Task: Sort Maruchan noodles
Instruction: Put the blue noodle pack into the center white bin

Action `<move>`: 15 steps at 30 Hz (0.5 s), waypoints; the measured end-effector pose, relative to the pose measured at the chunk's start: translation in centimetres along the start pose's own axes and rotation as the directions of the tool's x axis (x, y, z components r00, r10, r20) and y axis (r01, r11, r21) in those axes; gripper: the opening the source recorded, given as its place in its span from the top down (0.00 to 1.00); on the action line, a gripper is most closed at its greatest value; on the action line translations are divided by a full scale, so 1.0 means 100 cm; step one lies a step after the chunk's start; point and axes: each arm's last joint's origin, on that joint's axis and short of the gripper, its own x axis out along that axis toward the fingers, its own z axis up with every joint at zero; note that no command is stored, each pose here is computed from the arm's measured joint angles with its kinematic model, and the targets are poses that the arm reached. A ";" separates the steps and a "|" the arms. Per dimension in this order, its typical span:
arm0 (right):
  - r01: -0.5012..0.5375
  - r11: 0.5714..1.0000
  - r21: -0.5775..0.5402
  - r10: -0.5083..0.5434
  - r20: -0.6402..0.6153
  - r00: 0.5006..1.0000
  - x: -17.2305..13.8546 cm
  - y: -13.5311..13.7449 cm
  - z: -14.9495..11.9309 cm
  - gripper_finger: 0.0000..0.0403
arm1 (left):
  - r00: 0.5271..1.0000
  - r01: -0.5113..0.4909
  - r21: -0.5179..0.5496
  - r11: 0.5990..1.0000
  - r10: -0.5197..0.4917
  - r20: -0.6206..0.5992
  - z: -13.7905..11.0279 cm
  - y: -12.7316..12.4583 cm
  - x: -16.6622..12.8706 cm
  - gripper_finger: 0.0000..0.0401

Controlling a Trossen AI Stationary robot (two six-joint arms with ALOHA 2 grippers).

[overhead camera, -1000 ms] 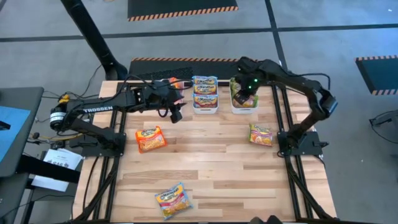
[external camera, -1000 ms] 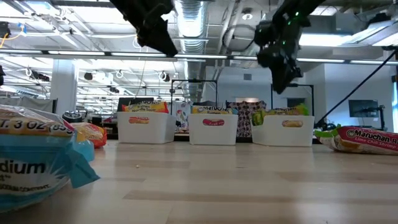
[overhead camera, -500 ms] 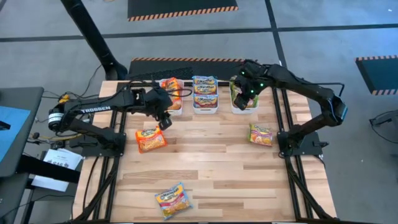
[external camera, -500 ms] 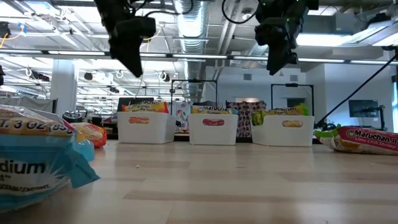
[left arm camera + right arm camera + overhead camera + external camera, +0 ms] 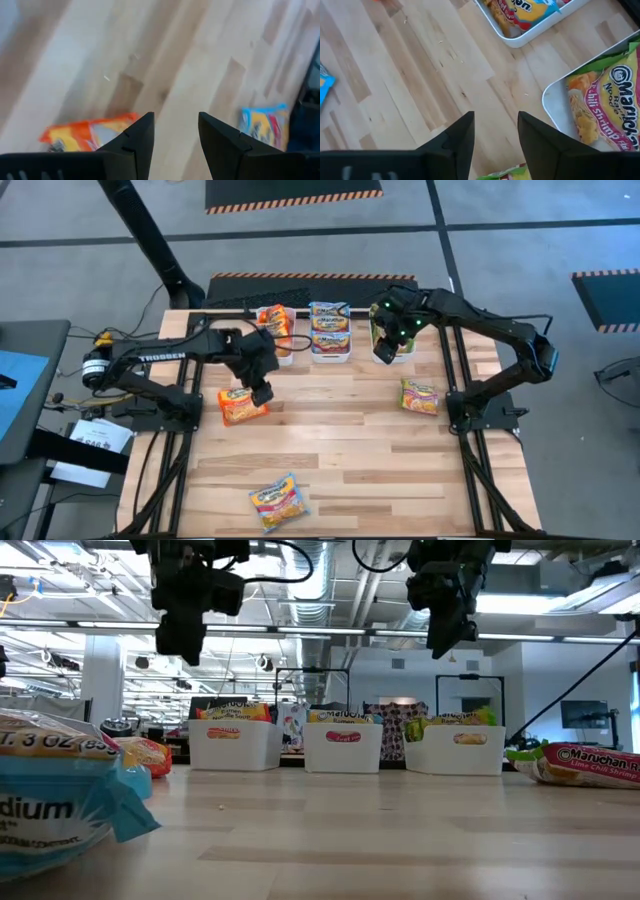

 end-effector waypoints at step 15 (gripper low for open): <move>-0.042 0.996 0.085 0.045 -0.030 0.999 0.005 0.031 -0.006 0.55 | 0.989 0.138 0.095 0.986 -0.132 -0.066 -0.011 -0.031 0.007 0.66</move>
